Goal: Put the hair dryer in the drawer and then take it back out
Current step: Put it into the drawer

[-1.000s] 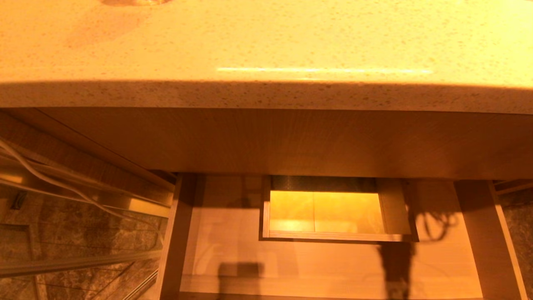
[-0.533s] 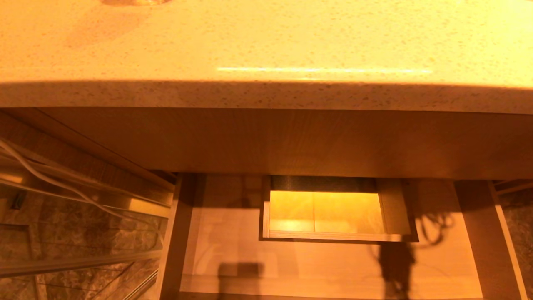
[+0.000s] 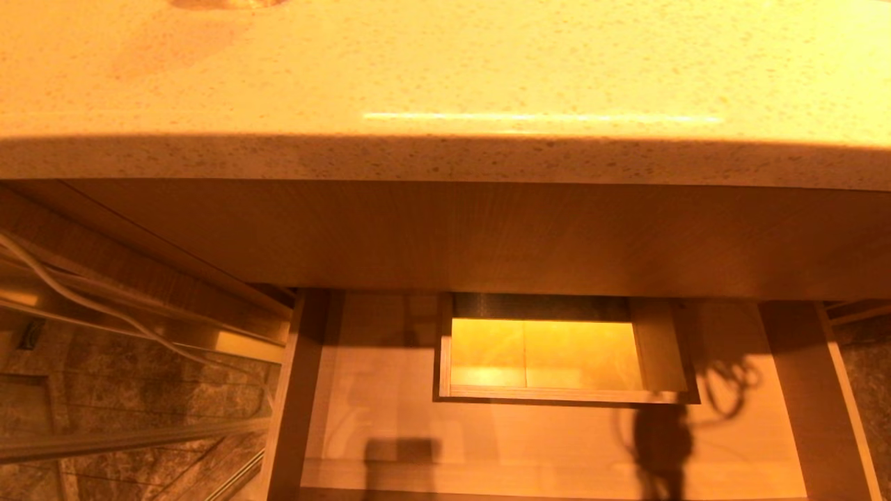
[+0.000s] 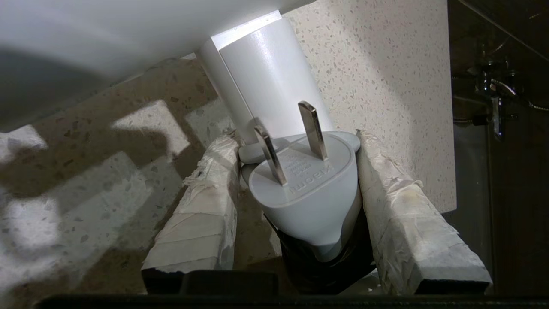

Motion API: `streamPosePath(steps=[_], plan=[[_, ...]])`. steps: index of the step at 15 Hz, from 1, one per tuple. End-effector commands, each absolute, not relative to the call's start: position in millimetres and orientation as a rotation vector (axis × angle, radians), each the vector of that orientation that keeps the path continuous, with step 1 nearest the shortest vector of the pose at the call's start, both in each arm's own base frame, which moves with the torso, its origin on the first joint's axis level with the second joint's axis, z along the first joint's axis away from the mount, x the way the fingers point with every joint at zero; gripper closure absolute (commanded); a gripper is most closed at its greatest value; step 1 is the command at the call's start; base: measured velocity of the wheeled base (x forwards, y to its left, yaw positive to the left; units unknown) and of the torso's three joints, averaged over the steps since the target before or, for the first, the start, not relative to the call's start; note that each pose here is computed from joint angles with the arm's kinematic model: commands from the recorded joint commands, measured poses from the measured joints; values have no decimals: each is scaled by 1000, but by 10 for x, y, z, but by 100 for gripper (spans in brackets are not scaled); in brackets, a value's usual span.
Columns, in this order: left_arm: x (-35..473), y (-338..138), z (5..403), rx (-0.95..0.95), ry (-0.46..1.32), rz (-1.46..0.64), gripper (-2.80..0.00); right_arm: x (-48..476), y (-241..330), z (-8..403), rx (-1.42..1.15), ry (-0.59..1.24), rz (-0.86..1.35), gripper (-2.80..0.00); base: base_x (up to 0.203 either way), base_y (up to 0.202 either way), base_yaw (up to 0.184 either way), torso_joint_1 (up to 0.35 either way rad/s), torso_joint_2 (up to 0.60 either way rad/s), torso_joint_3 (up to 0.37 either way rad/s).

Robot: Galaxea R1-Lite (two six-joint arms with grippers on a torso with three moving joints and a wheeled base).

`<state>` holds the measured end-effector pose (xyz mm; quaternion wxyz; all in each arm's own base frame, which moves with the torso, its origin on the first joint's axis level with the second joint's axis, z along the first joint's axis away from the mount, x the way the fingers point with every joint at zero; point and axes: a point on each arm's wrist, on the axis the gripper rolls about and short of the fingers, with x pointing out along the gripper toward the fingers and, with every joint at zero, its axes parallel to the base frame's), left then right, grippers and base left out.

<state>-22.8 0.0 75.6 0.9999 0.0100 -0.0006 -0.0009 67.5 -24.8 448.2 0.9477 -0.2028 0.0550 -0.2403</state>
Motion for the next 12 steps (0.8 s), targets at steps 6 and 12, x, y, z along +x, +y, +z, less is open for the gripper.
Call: streamPosePath(steps=[6, 12], plan=[[-227, 0, 752, 20, 0, -2, 0, 569, -216, 4463, -415, 98, -491, 0, 0, 0, 0, -277, 94, -182], [-227, 0, 752, 20, 0, -2, 0, 499, -195, 4423, -416, 99, -490, 0, 0, 0, 0, -435, 92, -341]])
